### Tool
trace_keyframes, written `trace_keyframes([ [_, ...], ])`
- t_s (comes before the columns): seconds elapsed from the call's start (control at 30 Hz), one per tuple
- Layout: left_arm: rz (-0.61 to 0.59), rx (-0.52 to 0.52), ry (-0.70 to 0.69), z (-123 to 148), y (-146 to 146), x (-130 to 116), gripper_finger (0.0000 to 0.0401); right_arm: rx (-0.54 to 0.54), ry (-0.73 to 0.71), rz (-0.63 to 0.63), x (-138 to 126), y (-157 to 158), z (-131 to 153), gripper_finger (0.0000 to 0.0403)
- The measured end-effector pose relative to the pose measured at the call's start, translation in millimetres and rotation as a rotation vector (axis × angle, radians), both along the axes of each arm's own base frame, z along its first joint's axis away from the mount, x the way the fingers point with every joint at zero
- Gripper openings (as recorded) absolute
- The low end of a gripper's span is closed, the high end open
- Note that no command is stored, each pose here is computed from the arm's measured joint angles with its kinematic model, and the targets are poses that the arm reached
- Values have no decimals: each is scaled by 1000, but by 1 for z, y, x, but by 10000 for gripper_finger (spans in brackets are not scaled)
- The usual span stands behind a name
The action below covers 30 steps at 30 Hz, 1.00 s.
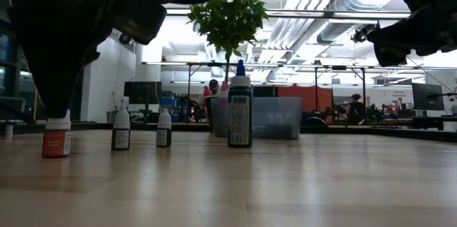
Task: Pick & Place food coloring
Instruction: Put the small brown food coloring bottle into the black bin
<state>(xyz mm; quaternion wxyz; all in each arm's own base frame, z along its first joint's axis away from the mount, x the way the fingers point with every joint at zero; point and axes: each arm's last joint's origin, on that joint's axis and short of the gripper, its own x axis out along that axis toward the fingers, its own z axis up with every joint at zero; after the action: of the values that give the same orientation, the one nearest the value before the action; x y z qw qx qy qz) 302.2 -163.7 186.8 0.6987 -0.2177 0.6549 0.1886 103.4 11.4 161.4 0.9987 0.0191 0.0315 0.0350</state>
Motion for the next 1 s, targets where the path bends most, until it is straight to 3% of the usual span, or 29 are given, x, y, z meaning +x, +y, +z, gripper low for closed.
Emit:
trace_keyframes([
  [0.13, -55, 1, 5, -2, 0, 0, 197, 0, 0, 0, 0, 0, 0, 2],
  [1.0, -81, 10, 4, -3, 0, 1, 197, 0, 0, 0, 0, 0, 0, 2],
])
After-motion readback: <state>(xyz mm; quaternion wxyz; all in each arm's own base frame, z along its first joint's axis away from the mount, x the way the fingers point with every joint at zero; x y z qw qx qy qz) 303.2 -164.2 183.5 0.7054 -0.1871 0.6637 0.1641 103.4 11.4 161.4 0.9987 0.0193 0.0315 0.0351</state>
